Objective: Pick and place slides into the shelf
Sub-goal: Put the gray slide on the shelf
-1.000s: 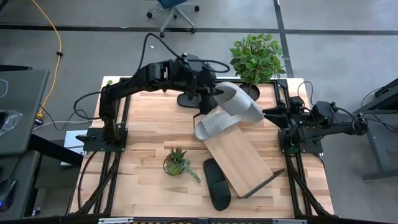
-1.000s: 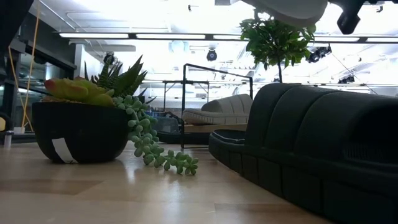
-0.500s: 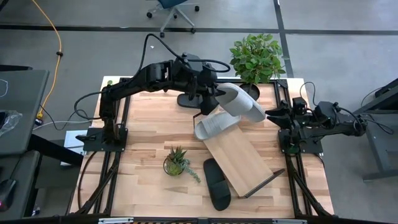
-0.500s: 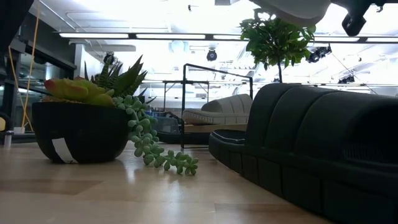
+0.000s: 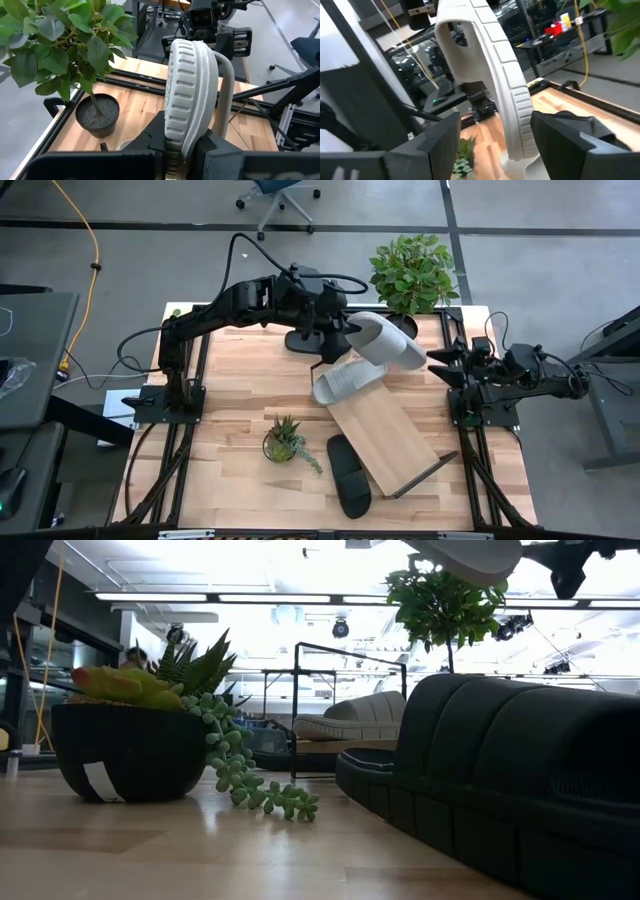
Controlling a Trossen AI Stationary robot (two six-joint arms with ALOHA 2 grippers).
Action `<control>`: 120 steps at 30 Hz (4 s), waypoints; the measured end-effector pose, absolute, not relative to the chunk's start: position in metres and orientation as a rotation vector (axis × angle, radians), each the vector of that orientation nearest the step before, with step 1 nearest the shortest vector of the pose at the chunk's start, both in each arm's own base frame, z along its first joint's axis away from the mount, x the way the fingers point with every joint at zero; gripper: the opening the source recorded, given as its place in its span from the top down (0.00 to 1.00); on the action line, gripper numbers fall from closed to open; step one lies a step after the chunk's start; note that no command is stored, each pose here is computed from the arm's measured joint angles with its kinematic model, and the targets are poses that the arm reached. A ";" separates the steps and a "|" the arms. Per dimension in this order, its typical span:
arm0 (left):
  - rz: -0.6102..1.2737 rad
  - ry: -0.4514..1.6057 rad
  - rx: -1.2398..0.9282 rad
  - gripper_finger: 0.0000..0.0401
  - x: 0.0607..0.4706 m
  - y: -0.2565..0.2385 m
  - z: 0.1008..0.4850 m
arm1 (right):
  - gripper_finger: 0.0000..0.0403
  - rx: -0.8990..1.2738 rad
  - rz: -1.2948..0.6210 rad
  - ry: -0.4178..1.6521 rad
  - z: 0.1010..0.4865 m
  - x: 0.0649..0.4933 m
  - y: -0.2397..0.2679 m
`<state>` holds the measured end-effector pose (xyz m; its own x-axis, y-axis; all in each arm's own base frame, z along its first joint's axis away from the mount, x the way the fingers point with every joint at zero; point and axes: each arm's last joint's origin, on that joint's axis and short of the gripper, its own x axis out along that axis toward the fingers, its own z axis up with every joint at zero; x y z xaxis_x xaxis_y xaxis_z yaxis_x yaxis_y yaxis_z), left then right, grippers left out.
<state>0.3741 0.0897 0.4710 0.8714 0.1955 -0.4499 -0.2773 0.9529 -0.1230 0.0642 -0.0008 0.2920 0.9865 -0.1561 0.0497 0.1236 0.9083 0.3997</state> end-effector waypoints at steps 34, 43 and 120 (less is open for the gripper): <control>0.242 0.367 -0.213 0.95 0.378 0.090 0.478 | 0.48 0.301 -0.199 -0.097 0.298 0.082 0.000; 0.246 0.364 -0.210 0.95 0.378 0.090 0.478 | 0.78 0.301 -0.167 -0.098 0.299 0.085 0.001; 0.025 0.629 0.101 0.99 0.371 0.054 0.459 | 0.91 0.922 0.074 0.824 0.283 0.061 0.016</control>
